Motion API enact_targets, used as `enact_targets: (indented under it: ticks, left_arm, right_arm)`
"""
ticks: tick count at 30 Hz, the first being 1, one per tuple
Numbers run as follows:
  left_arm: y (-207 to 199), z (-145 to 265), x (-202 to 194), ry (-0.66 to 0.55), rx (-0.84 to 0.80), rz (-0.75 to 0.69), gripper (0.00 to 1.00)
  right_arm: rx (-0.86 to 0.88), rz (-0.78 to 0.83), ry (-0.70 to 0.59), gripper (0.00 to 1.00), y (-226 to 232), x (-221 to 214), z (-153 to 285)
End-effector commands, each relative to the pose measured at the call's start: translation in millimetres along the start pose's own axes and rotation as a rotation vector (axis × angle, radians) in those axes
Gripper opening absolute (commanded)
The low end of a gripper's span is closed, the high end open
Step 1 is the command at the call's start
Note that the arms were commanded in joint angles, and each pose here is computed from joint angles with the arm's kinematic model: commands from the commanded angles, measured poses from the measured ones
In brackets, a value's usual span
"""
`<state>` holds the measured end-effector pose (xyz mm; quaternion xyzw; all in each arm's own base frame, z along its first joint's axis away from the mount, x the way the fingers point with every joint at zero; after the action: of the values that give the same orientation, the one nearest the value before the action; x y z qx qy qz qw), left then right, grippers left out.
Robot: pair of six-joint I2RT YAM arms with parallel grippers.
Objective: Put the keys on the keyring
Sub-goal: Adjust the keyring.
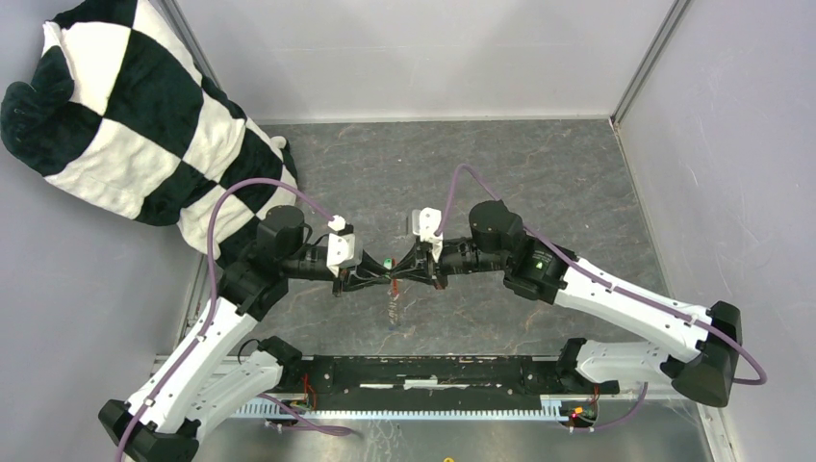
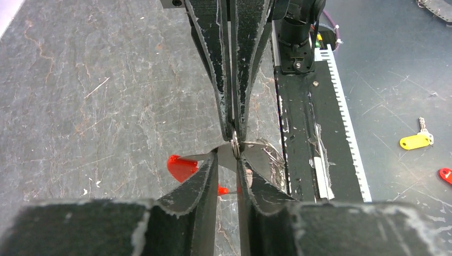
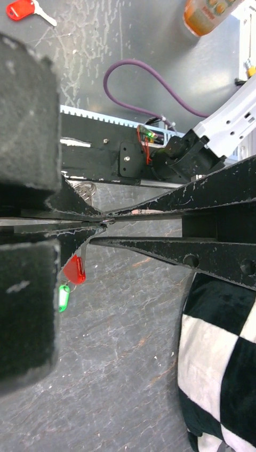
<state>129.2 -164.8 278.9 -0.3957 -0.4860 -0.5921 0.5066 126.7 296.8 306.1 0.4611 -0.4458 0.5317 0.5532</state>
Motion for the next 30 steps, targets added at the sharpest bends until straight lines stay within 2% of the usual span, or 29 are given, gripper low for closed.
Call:
enact_targets:
  ticks: [1, 6, 17, 21, 25, 27, 30]
  left_arm:
    - [3, 5, 19, -0.023, 0.012, -0.091, 0.24]
    - [1, 5, 20, -0.026, -0.004, -0.088, 0.21]
    - [-5, 9, 24, -0.019, -0.031, -0.11, 0.27]
    - [-4, 9, 25, -0.02, -0.028, -0.116, 0.32]
    - [-4, 9, 20, -0.008, -0.023, -0.113, 0.23]
    - [-5, 9, 17, 0.004, -0.027, -0.116, 0.23]
    - [-4, 8, 15, 0.016, -0.021, -0.104, 0.3]
  right_arm:
    - [-0.028, 0.061, 0.028, 0.0, -2, 16, 1]
    - [-0.035, 0.079, 0.085, 0.0, -2, 18, -3]
    - [-0.053, 0.1, 0.172, 0.0, -2, 20, -6]
    - [-0.057, 0.106, 0.181, 0.0, -2, 23, -6]
    - [-0.054, 0.11, 0.166, 0.0, -1, 27, -6]
    - [-0.052, 0.109, 0.164, 0.0, -1, 27, -6]
    - [-0.046, 0.108, 0.167, 0.0, 0, 28, -7]
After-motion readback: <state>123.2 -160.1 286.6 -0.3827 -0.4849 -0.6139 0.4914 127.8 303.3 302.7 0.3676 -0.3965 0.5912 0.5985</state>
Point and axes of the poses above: each gripper's point midway between its finger pads, its own z axis back along the fingers, its own y axis along the line the jaws close on, x = y × z, the point moved 7 cm from there along z, back along the fingers, and after that the axes turned 4 degrees about -z, right-handed, at the moved point
